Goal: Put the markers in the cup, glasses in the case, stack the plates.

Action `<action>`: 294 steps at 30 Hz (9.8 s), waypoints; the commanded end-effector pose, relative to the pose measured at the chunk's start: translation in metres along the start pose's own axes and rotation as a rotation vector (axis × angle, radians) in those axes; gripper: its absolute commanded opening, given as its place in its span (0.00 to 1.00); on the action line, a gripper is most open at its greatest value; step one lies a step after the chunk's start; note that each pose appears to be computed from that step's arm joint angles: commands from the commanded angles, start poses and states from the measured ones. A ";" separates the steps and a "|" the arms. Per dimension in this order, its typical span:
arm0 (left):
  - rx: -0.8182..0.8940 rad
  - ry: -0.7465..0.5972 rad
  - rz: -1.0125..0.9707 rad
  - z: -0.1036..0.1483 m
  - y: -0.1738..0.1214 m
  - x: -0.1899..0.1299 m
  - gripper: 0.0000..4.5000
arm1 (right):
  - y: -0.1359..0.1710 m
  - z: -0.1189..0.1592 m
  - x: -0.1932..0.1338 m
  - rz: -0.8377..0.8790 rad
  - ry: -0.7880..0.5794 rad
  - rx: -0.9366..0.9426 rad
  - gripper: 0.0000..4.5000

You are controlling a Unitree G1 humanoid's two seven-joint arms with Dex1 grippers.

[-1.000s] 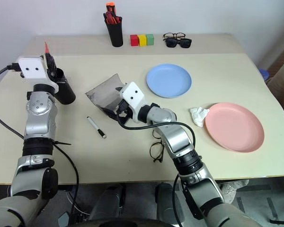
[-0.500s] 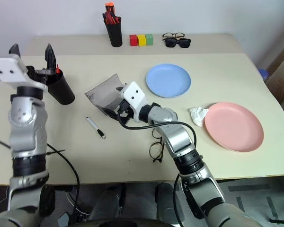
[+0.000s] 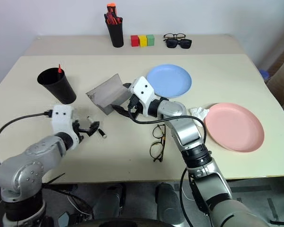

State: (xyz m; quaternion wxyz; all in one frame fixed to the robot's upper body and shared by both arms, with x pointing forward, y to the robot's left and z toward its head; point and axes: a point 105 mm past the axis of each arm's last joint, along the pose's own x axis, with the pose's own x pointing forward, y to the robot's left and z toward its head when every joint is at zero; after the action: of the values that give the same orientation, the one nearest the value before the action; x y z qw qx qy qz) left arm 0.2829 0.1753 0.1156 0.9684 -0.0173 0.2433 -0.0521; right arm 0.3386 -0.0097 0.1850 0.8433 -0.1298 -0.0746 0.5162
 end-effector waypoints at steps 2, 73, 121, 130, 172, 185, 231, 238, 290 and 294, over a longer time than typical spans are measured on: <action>-0.031 0.079 0.051 -0.001 0.008 0.004 0.99 | 0.008 0.016 -0.001 0.038 -0.058 -0.035 1.00; 0.308 -0.230 -0.419 0.094 -0.025 0.054 1.00 | -0.015 -0.001 -0.039 -0.115 0.028 -0.046 1.00; 0.675 -0.345 -0.922 0.021 -0.038 -0.009 0.76 | 0.048 -0.068 -0.151 -0.267 0.335 0.989 1.00; 0.617 -0.348 -0.835 0.017 -0.033 -0.012 0.78 | 0.049 -0.074 -0.146 -0.271 0.374 1.021 0.47; 0.572 -0.353 -0.767 0.009 -0.029 -0.009 0.78 | 0.051 -0.050 -0.158 0.379 0.509 -0.648 0.64; 0.569 -0.350 -0.770 0.010 -0.030 -0.010 0.78 | 0.041 -0.042 -0.165 0.408 0.501 -0.726 0.64; 0.512 -0.381 -0.459 0.023 0.036 -0.018 0.78 | 0.003 0.032 -0.081 0.067 0.239 -0.554 0.01; 0.522 -0.353 -0.405 0.012 0.050 -0.024 0.78 | -0.012 0.038 -0.005 -0.065 0.219 -0.461 0.01; 0.474 -0.458 -0.455 0.042 0.031 -0.017 0.78 | 0.017 -0.012 -0.004 0.032 0.351 -0.414 0.98; 0.475 -0.460 -0.455 0.043 0.031 -0.016 0.78 | 0.019 -0.023 0.000 0.048 0.378 -0.400 0.98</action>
State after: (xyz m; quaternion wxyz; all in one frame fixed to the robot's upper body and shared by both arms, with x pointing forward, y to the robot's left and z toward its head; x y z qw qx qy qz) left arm 0.2929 0.2105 0.1476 0.9402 0.1317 0.0157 -0.3138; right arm 0.3304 -0.0111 0.1512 0.7910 -0.3875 0.0062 0.4735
